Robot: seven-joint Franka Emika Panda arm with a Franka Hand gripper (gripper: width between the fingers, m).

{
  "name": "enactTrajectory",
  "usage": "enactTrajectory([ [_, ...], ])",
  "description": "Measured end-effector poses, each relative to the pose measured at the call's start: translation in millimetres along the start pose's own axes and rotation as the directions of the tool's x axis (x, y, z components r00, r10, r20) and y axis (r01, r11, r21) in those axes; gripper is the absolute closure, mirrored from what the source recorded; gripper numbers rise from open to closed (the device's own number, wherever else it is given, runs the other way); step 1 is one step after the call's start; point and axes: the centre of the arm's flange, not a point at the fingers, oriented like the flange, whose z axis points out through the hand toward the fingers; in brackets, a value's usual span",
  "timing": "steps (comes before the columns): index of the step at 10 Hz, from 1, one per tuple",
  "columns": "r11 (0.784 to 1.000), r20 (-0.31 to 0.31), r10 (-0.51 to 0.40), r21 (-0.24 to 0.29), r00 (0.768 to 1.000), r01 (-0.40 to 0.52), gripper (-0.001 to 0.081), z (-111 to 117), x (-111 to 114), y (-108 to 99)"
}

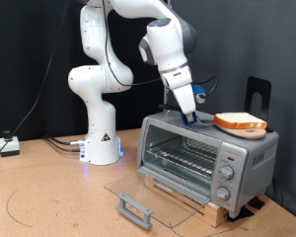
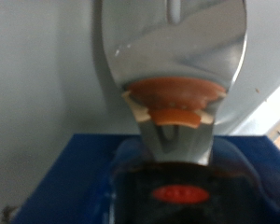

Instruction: Make a piece of toast with the oven

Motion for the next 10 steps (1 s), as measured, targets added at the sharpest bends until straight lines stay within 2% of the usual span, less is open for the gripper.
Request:
enactTrajectory([
  [4,1.0,-0.026,0.002,0.01,1.0,-0.002,0.0387,17,11,-12],
  [10,1.0,-0.067,-0.008,0.029,0.998,0.01,0.0387,9,23,-19],
])
